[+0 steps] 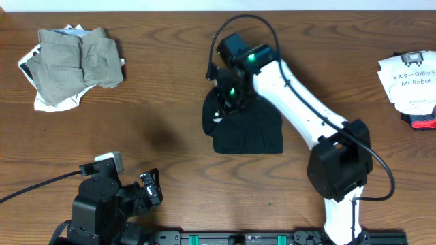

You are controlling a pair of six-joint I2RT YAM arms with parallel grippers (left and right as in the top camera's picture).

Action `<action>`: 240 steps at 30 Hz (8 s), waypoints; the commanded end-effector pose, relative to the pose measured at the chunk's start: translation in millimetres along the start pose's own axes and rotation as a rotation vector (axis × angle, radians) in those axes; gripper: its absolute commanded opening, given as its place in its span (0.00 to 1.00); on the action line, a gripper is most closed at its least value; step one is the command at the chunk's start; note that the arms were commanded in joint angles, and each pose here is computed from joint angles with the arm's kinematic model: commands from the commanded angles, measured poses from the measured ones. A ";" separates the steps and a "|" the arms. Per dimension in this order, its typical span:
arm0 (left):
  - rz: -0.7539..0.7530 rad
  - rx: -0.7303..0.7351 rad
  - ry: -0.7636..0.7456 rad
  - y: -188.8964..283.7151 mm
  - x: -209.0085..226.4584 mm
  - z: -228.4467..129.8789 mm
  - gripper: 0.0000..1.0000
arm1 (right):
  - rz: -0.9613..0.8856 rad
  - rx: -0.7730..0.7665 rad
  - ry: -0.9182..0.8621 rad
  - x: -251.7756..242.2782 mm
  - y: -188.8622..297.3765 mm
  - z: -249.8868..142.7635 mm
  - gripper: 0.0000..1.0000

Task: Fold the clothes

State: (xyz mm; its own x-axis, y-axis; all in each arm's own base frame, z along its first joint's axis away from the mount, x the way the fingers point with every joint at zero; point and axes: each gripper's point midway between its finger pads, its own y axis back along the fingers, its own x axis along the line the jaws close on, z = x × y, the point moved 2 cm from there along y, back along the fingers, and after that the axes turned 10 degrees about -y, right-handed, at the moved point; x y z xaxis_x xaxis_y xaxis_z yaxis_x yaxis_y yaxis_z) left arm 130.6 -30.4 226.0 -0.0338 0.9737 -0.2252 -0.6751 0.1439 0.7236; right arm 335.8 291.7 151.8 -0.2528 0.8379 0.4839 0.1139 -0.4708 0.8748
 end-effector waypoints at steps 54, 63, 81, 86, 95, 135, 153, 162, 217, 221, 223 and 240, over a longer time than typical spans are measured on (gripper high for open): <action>0.012 0.002 0.012 -1.2 2.0 -0.6 0.98 | 0.650 -0.034 -0.076 -14.3 3.6 36.5 0.05; 0.013 0.002 0.012 -1.2 2.1 -0.6 0.98 | 0.569 -0.207 -0.165 -75.7 49.9 57.7 0.17; 0.012 0.002 0.012 -1.2 2.1 -0.6 0.98 | 0.679 0.045 -0.341 -143.4 -83.7 37.6 0.09; 0.012 0.002 0.012 -1.2 2.1 -0.6 0.98 | 0.681 0.034 -0.354 -149.9 -81.1 39.3 0.07; 0.012 0.002 0.012 -1.2 2.1 -0.7 0.98 | 0.666 -0.111 -0.228 -103.1 29.1 42.7 0.06; 0.012 0.002 0.012 -1.2 2.1 -0.7 0.98 | 0.488 -0.015 -0.360 -124.4 -103.4 -97.2 0.13; 0.012 0.002 0.012 -1.2 2.1 -0.7 0.98 | 0.878 -0.114 -0.039 -35.7 -30.2 -63.5 0.25; 0.013 0.002 0.012 -1.2 2.1 -0.6 0.98 | 0.752 -0.065 -0.130 -43.8 -86.2 -69.1 0.28; 0.012 0.002 0.012 -1.2 2.1 -0.7 0.98 | 0.677 -0.279 -0.421 -171.3 -69.1 -33.1 0.30; 0.013 0.002 0.012 -1.2 2.1 -0.6 0.98 | 0.715 -0.330 -0.332 -150.9 -34.9 -25.7 0.31; 0.012 0.002 0.012 -1.2 2.1 -0.7 0.98 | 0.750 -0.358 -0.283 -135.0 -9.4 -23.2 0.33; 0.013 0.002 0.012 -1.2 2.1 -0.6 0.98 | 0.660 -0.637 -0.199 -79.6 127.8 -51.5 0.99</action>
State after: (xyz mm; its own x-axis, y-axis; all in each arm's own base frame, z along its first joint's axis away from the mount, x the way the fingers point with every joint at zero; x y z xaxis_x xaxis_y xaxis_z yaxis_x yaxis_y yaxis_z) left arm 130.5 -30.4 224.2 -0.0348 0.9740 -0.2236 -0.6716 0.1429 0.7270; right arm 310.2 165.5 222.4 -0.1576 0.2673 0.9506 -0.2662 -0.9385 0.2198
